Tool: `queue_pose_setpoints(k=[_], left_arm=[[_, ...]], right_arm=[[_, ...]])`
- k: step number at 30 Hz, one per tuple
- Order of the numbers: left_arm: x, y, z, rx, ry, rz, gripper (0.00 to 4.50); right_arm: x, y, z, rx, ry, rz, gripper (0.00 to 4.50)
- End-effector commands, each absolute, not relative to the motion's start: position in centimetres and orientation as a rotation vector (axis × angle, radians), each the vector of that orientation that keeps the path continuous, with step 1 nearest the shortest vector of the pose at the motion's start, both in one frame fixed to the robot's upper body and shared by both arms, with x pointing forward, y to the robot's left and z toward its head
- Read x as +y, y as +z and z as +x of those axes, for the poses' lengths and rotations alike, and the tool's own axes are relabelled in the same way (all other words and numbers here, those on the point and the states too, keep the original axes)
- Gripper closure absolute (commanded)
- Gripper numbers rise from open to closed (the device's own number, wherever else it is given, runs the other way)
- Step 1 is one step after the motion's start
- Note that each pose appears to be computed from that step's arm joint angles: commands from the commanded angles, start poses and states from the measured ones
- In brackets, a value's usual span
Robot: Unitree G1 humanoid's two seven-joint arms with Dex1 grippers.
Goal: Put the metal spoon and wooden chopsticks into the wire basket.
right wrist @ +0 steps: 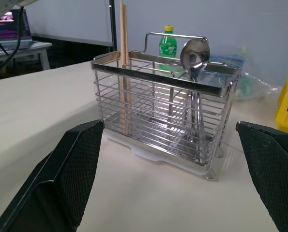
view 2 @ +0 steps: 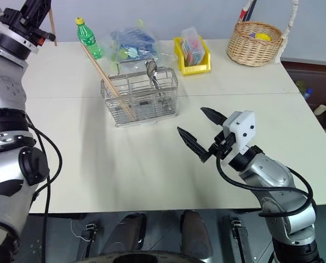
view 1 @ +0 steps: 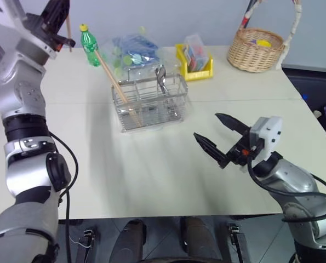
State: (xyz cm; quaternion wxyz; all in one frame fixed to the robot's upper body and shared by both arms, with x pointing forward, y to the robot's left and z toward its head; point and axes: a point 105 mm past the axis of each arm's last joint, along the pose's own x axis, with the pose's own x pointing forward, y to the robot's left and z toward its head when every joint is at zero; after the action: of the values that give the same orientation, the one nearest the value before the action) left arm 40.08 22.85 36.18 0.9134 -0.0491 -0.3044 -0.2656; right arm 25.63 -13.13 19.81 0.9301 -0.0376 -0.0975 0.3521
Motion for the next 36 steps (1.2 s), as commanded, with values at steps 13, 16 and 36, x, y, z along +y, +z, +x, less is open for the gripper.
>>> queue_pose_setpoints(k=[13, 16, 36], left_arm=[[15.6, 33.1, 38.7, -0.589, -0.767, -0.26, 4.45], [15.4, 31.9, 38.6, -0.57, -0.744, -0.26, 4.45], [14.2, 27.4, 37.0, -0.482, -0.714, -0.284, 4.45]], right_arm=[[-12.4, 21.1, 26.3, -0.267, 0.722, -0.055, 0.0], [-12.3, 21.2, 26.3, -0.268, 0.725, -0.056, 0.0], [-12.0, 21.6, 26.7, -0.261, 0.763, -0.068, 0.0]])
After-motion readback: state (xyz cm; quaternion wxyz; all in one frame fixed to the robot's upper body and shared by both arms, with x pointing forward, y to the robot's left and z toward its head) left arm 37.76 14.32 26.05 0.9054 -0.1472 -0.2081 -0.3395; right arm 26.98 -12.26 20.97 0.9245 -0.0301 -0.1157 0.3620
